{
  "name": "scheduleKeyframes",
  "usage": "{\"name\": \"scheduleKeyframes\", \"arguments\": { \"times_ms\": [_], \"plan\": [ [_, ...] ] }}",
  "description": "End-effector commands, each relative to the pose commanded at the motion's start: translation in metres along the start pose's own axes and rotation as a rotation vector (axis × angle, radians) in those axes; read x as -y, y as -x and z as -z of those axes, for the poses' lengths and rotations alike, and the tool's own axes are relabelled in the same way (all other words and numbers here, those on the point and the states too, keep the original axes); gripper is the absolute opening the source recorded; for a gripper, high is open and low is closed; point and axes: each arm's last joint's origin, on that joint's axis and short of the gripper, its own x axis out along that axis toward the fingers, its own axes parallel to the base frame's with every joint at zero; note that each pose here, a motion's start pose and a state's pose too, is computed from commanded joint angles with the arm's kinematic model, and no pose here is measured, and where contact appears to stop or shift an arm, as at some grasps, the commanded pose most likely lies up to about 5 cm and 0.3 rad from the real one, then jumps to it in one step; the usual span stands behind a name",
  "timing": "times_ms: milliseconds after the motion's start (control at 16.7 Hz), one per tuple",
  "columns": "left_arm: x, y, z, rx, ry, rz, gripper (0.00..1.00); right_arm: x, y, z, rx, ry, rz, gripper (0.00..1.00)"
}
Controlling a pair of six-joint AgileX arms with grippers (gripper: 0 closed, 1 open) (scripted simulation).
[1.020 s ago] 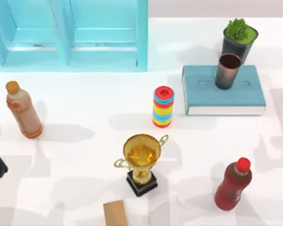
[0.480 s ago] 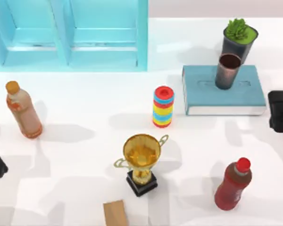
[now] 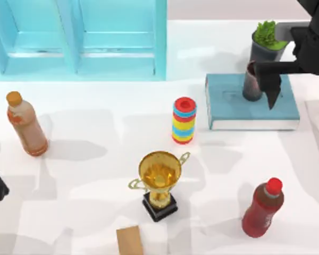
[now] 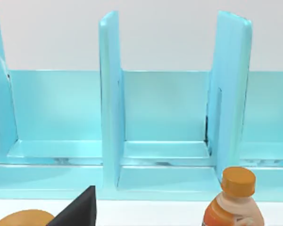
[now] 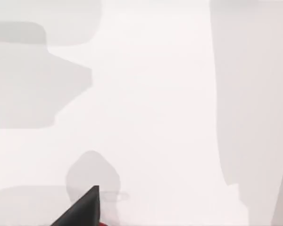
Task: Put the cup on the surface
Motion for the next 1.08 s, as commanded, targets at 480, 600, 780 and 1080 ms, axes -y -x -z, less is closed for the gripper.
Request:
{"name": "scheduleKeyframes", "arguments": {
  "times_ms": [480, 600, 780, 1080],
  "plan": [
    [0.000, 0.000, 0.000, 0.000, 0.000, 0.000, 1.00, -0.009, 0.033, -0.064, 0.185, -0.051, -0.007, 1.00],
    [0.000, 0.000, 0.000, 0.000, 0.000, 0.000, 1.00, -0.009, 0.037, -0.067, 0.210, -0.055, -0.011, 1.00],
    [0.000, 0.000, 0.000, 0.000, 0.000, 0.000, 1.00, -0.009, 0.037, -0.067, 0.210, -0.055, -0.011, 1.00],
    [0.000, 0.000, 0.000, 0.000, 0.000, 0.000, 1.00, -0.010, 0.027, -0.070, 0.209, -0.055, -0.011, 1.00]
  ]
}}
